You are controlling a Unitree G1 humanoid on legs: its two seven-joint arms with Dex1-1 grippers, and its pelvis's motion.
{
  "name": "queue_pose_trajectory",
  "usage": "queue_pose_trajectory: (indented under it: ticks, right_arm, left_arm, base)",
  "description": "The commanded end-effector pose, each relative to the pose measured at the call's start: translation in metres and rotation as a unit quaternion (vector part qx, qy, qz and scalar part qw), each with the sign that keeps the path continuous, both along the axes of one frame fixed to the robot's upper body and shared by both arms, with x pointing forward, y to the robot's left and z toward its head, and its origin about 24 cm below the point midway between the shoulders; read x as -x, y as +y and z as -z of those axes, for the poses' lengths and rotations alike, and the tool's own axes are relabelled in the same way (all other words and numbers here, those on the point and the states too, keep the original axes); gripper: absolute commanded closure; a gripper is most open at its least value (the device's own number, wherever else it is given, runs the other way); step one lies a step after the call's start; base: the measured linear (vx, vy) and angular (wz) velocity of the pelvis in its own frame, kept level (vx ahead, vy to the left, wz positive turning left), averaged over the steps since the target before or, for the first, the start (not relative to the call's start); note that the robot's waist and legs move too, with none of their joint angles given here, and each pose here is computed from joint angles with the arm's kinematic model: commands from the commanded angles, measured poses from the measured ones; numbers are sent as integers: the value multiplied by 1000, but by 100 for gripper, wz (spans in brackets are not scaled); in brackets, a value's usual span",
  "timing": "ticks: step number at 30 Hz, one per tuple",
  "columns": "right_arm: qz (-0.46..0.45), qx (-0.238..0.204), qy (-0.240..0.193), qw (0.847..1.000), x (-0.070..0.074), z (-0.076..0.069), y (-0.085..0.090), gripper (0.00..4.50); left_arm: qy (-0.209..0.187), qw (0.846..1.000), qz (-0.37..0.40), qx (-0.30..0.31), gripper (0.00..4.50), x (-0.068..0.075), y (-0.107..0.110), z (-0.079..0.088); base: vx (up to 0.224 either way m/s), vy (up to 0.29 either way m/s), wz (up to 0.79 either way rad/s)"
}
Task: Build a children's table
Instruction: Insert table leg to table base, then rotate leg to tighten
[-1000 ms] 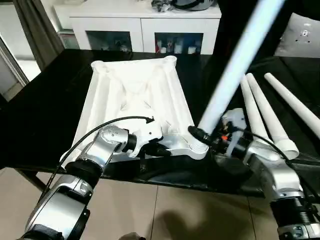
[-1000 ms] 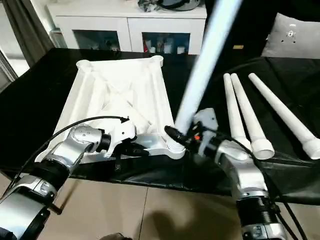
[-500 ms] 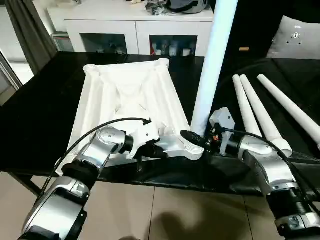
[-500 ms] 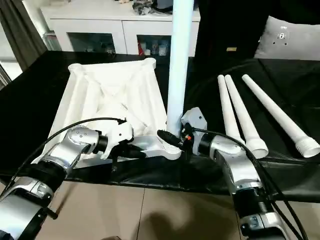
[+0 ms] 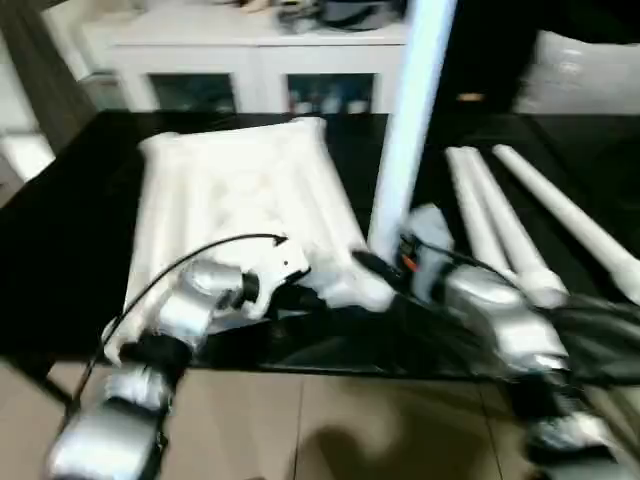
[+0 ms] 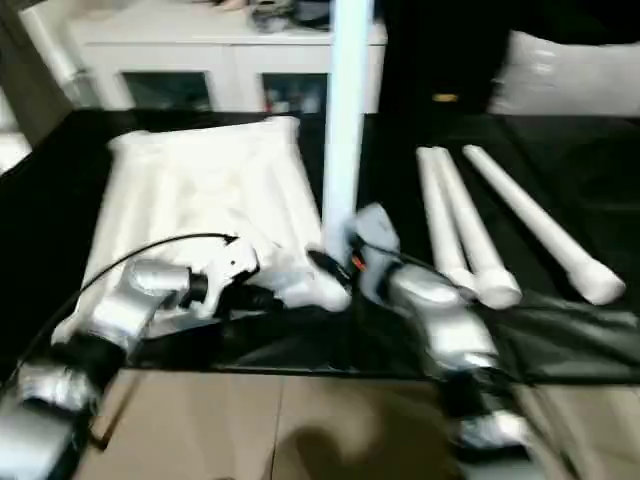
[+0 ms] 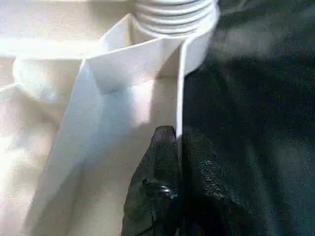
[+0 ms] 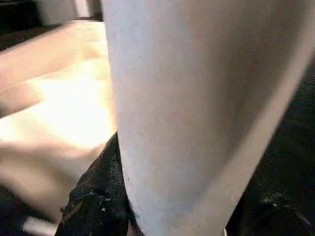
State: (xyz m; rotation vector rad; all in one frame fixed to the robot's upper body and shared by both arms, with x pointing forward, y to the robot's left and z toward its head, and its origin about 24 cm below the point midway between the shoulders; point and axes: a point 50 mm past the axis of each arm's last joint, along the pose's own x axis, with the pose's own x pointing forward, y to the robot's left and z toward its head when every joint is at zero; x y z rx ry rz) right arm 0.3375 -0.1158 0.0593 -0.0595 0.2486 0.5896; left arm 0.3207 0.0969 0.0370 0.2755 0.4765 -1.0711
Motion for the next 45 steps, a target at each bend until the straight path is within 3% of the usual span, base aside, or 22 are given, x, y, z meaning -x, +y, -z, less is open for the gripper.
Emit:
queue_pose_trajectory:
  ticks: [1,6,13,19,22,25,31,34,36,42,45]
  right_arm:
    - [58,41,121,990,12,51,-5,260]
    - [123,58,121,983,-1,50,2,260]
    - [137,59,129,980,-5,50,9,260]
    - [138,63,133,980,-5,53,11,260]
    - [138,58,127,981,-6,52,10,190]
    - [132,55,117,983,-6,51,9,185]
    - [103,66,86,989,0,45,0,106]
    - [87,58,75,992,4,42,-2,93]
    - [45,61,40,996,14,37,-9,75]
    - [14,61,5,998,25,25,-26,21]
    - [-29,65,-30,997,29,10,-37,3]
  left_arm:
    - [-25,998,-25,55,450,0,-19,-15]
    - [-68,994,-67,62,450,6,-53,-26]
    - [-76,994,-83,10,450,9,-42,-24]
    - [-77,993,-85,0,450,11,-39,-23]
    - [-76,994,-84,5,450,12,-39,-23]
    - [-75,993,-87,5,450,11,-38,-22]
    - [-86,991,-100,-17,450,5,-23,-17]
    - [-88,991,-97,-17,450,4,-19,-17]
    - [-92,993,-74,-21,450,4,-14,-17]
    - [-74,997,-20,-28,450,9,-8,-12]
    - [-63,997,20,-37,450,12,0,-8]
  base:
    - [0,0,0]
    - [0,0,0]
    - [0,0,0]
    - [0,0,0]
    - [0,0,0]
    - [0,0,0]
    - [0,0,0]
    - [0,0,0]
    - [0,0,0]
    - [0,0,0]
    - [0,0,0]
